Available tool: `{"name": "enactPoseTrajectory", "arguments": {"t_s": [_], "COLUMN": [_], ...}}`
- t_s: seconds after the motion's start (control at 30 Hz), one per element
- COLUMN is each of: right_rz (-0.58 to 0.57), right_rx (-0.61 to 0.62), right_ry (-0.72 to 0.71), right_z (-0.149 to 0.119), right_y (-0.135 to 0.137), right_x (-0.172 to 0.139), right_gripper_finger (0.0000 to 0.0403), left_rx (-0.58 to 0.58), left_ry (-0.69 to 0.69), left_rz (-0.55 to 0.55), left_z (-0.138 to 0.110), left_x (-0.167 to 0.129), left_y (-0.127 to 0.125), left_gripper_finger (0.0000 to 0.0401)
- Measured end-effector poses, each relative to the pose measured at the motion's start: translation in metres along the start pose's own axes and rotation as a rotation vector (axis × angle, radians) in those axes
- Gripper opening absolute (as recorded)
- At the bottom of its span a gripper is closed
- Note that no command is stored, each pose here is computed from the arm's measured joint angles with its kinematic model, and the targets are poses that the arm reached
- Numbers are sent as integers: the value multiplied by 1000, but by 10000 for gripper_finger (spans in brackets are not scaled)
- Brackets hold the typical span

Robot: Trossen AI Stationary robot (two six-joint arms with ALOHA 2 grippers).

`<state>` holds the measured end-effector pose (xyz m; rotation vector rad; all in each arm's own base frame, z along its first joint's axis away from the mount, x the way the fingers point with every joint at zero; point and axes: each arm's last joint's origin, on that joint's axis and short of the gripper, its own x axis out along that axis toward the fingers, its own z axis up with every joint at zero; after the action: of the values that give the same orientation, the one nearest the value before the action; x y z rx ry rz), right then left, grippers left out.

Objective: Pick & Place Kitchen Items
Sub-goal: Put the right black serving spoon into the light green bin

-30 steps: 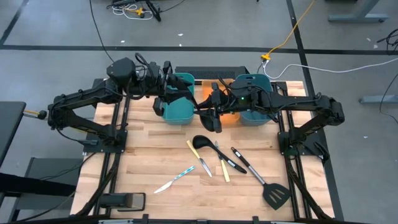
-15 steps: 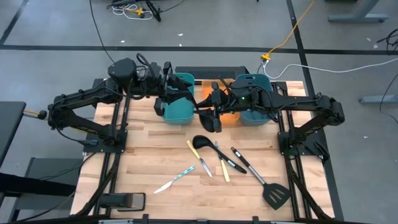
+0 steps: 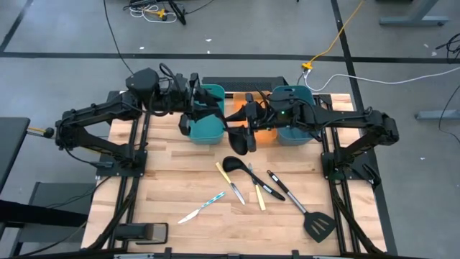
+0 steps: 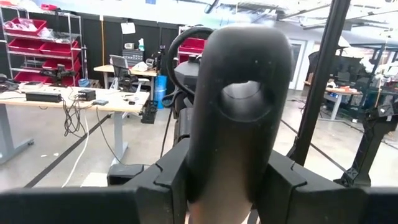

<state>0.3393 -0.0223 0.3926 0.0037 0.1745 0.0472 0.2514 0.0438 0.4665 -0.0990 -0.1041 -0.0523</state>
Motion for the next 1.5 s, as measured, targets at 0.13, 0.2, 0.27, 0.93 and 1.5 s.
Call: {"name": "enactPoseTrajectory", "arguments": {"t_s": [0.13, 0.2, 0.27, 0.93, 1.5], "right_rz": [0, -1, -1, -38, -40], "right_rx": [-3, -8, -17, -35, -45], "right_ry": [-11, -16, -29, -88, -115], "right_z": [5, 8, 12, 26, 33], "right_y": [1, 2, 2, 4, 5], "right_x": [-9, -15, -21, -42, -55], "right_gripper_finger": [195, 206, 215, 178, 67], "left_rx": [12, 28, 46, 120, 114], "left_ry": [10, 24, 12, -8, 65], "left_rz": [54, 88, 107, 307, 358], "left_z": [5, 7, 11, 30, 21], "left_x": [-12, -20, -28, -82, -76], "left_y": [-2, -3, -5, -15, -11], "left_gripper_finger": [137, 137, 137, 137, 136]}}
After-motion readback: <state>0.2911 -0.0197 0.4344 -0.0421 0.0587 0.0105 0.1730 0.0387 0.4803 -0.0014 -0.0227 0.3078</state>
